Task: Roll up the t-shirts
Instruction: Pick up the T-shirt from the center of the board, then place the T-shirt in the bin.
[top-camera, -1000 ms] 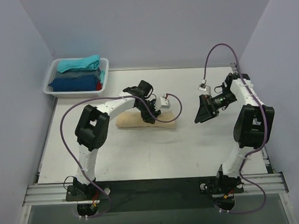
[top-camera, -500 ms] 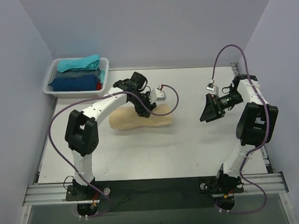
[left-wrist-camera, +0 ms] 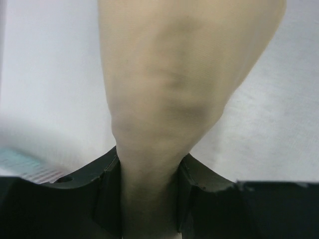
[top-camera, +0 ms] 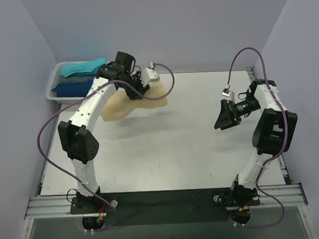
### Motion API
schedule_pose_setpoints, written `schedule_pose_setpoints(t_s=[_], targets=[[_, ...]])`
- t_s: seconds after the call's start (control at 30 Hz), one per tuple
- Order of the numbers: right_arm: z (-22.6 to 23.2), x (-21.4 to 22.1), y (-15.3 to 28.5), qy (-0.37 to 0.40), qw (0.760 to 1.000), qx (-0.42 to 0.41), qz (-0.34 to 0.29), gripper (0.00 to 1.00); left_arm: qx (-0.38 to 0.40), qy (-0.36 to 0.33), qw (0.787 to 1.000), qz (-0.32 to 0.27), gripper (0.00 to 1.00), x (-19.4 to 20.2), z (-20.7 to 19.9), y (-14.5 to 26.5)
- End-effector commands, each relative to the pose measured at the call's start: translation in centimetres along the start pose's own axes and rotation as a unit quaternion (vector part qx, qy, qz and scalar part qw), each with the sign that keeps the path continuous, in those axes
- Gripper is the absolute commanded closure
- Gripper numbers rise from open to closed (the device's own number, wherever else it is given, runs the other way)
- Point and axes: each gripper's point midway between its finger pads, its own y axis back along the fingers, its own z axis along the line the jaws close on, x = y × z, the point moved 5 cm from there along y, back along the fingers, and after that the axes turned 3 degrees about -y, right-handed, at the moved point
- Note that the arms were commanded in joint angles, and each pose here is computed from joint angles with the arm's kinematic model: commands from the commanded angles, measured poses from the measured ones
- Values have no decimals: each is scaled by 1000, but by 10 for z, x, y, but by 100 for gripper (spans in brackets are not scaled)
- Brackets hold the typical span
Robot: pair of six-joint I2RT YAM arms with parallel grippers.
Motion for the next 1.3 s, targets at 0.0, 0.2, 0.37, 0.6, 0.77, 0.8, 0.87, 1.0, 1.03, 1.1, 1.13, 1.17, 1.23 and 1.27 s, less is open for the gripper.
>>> schedule_pose_setpoints(t_s=[0.0, 0.2, 0.37, 0.6, 0.77, 0.8, 0.87, 1.0, 1.03, 1.1, 1.13, 1.17, 1.23, 1.27], targets=[[40, 29, 11, -67, 996, -44, 39, 0, -149, 16, 989, -8, 100, 3, 91, 89], [38, 28, 6, -73, 995, -57, 27, 0, -298, 7, 954, 21, 100, 37, 176, 144], [39, 34, 6, -74, 995, -51, 35, 0, -409, -71, 909, 31, 100, 70, 235, 176], [36, 44, 2, -86, 994, -54, 41, 0, -480, -142, 864, 54, 100, 100, 294, 198], [34, 46, 0, -97, 993, -55, 46, 0, -523, -228, 818, 78, 100, 112, 315, 206], [33, 48, 0, -98, 993, -52, 51, 0, -525, -232, 815, 78, 100, 118, 317, 207], [33, 51, 0, -99, 992, -47, 59, 0, -542, -245, 800, 77, 100, 121, 323, 208], [32, 59, 0, -101, 991, -35, 77, 0, -578, -286, 762, 59, 100, 129, 325, 207], [30, 62, 1, -100, 991, -29, 86, 0, -580, -298, 756, 52, 100, 132, 325, 199], [30, 66, 1, -102, 990, -26, 93, 0, -585, -305, 750, 46, 100, 134, 324, 193], [29, 68, 1, -101, 990, -22, 101, 0, -603, -309, 735, 33, 100, 129, 323, 198], [28, 69, 1, -100, 989, -20, 103, 0, -600, -304, 739, 31, 100, 138, 321, 187], [28, 74, 0, -101, 989, -16, 111, 0, -616, -313, 723, 12, 100, 133, 313, 189], [27, 76, 0, -102, 988, -16, 114, 0, -601, -310, 737, 13, 100, 147, 305, 172]])
